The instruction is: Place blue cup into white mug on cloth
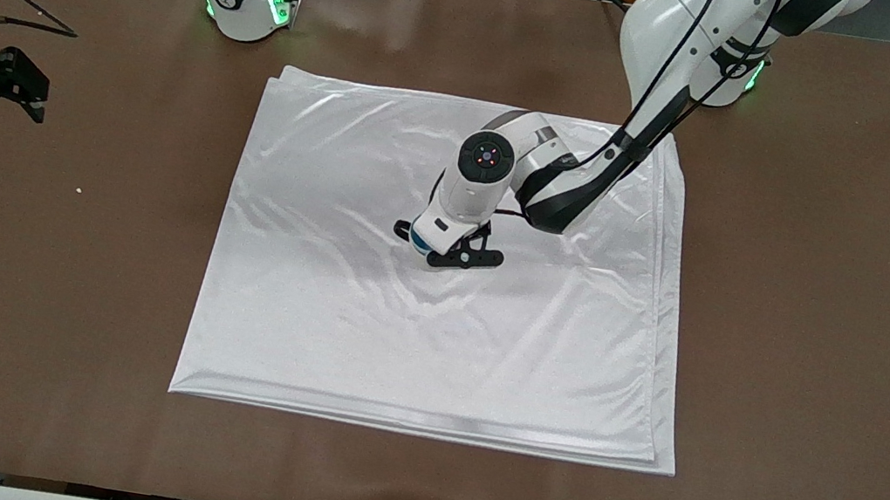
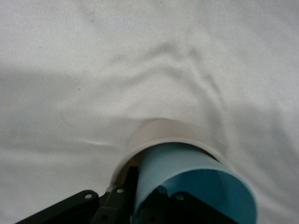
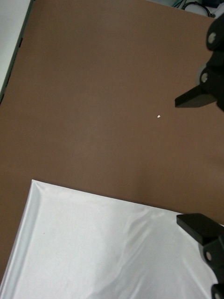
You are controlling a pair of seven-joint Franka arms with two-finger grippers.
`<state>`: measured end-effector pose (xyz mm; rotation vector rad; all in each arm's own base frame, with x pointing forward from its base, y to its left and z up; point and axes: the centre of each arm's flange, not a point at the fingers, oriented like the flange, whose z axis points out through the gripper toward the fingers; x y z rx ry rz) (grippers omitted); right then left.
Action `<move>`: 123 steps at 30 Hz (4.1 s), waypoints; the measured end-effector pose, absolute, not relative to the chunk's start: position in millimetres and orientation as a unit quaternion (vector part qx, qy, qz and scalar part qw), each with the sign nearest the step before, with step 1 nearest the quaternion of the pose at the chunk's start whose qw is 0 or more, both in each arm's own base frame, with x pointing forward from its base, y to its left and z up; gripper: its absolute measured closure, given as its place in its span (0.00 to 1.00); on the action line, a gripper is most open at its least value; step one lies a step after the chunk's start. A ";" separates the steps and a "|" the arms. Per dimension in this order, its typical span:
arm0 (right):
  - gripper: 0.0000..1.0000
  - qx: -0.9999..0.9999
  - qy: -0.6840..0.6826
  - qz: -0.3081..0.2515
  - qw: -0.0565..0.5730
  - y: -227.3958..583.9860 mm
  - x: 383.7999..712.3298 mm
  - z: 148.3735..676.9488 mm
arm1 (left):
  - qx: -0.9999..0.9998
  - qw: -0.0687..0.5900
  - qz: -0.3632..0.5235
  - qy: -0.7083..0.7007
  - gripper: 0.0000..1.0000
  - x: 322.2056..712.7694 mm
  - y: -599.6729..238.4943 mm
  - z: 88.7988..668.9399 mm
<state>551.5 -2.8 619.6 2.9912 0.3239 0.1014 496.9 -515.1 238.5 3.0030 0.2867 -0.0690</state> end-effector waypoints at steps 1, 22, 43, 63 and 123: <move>0.00 0.992 0.101 0.035 0.065 -3.6 551.6 620.2 | 0.993 0.062 -0.022 0.094 0.88 496.5 -515.8 238.9; 0.00 0.999 0.009 0.046 0.012 -33.5 550.9 625.3 | 0.993 0.079 -0.005 0.089 0.00 498.3 -528.5 265.5; 0.00 0.999 -0.021 0.028 0.010 -40.7 544.4 628.3 | 0.989 0.089 0.043 0.111 0.00 529.3 -498.9 342.0; 0.00 0.999 -0.035 0.026 0.010 -36.2 544.3 627.9 | 0.990 0.055 0.052 0.123 0.00 628.3 -351.6 358.5; 0.00 0.999 -0.037 0.029 0.010 -36.2 544.8 628.7 | 0.998 -0.033 0.036 0.037 0.00 592.1 -27.4 537.4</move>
